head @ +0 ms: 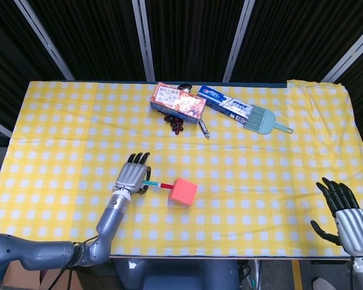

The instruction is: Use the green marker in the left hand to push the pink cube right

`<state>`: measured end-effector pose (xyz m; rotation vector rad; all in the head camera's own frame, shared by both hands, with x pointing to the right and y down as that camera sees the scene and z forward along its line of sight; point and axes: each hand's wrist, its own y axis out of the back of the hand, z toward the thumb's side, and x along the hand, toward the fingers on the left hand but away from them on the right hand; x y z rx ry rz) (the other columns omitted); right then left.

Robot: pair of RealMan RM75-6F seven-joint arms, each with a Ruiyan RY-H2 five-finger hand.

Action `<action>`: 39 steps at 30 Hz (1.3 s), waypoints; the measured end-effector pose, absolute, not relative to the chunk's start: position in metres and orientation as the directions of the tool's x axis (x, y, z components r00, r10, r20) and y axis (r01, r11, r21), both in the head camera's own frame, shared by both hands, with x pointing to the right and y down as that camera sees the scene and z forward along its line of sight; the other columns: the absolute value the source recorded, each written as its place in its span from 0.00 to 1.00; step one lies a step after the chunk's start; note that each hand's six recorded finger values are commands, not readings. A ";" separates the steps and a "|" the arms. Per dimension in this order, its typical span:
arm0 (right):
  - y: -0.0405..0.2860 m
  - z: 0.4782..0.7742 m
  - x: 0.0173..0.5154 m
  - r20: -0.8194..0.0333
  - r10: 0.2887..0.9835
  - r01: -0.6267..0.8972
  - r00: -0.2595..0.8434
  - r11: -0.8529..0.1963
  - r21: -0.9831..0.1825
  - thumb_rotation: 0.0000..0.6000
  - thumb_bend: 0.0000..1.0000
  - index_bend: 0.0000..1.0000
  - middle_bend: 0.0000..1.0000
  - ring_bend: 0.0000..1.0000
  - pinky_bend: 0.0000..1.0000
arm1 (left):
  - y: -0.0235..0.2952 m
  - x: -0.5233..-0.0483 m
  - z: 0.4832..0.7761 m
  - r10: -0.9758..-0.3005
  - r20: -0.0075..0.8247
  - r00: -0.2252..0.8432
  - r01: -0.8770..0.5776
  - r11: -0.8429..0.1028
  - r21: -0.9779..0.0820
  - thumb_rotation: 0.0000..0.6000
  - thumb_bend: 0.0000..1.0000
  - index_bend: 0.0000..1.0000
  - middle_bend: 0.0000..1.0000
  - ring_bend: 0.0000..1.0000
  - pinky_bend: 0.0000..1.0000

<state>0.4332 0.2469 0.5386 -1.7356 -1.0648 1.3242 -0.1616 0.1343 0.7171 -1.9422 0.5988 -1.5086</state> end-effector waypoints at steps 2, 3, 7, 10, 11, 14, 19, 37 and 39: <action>0.247 0.539 0.433 -0.398 0.907 0.195 0.140 -0.419 -0.887 1.00 0.34 0.00 0.00 0.00 0.04 | 0.135 -0.158 0.717 -0.671 0.695 0.258 0.011 -0.718 -0.696 1.00 0.43 0.57 0.03 0.00 0.00; 0.247 0.539 0.433 -0.398 0.907 0.196 0.140 -0.419 -0.887 1.00 0.34 0.00 0.00 0.00 0.05 | 0.135 -0.155 0.716 -0.670 0.695 0.262 0.012 -0.718 -0.696 1.00 0.43 0.57 0.03 0.00 0.00; 0.247 0.538 0.434 -0.397 0.907 0.197 0.138 -0.418 -0.887 1.00 0.34 0.00 0.00 0.00 0.05 | 0.136 -0.152 0.716 -0.667 0.696 0.266 0.025 -0.717 -0.697 1.00 0.44 0.57 0.03 0.00 0.00; 0.246 0.538 0.434 -0.396 0.908 0.199 0.138 -0.417 -0.887 1.00 0.34 0.00 0.00 0.00 0.05 | 0.135 -0.154 0.716 -0.667 0.697 0.262 0.036 -0.715 -0.698 1.00 0.44 0.58 0.03 0.00 0.00; 0.247 0.538 0.434 -0.396 0.908 0.199 0.138 -0.417 -0.887 1.00 0.34 0.00 0.00 0.00 0.05 | 0.135 -0.155 0.715 -0.668 0.697 0.260 0.041 -0.714 -0.699 1.00 0.44 0.58 0.03 0.00 0.00; 0.247 0.538 0.434 -0.396 0.908 0.199 0.140 -0.418 -0.887 1.00 0.34 0.00 0.00 0.00 0.05 | 0.133 -0.158 0.714 -0.668 0.700 0.254 0.051 -0.713 -0.699 1.00 0.44 0.58 0.03 0.00 0.00; 0.247 0.538 0.433 -0.396 0.907 0.200 0.142 -0.418 -0.886 1.00 0.34 0.00 0.00 0.00 0.05 | 0.132 -0.162 0.713 -0.662 0.708 0.243 0.072 -0.716 -0.694 1.00 0.44 0.58 0.03 0.00 0.00; 0.246 0.537 0.434 -0.393 0.909 0.206 0.139 -0.415 -0.886 1.00 0.34 0.00 0.00 0.00 0.05 | 0.140 -0.128 0.715 -0.636 0.713 0.294 0.085 -0.726 -0.683 1.00 0.44 0.58 0.03 0.00 0.00; 0.246 0.537 0.434 -0.392 0.909 0.206 0.140 -0.414 -0.887 1.00 0.34 0.00 0.00 0.00 0.05 | 0.141 -0.122 0.714 -0.635 0.711 0.302 0.082 -0.726 -0.682 1.00 0.44 0.58 0.03 0.00 0.00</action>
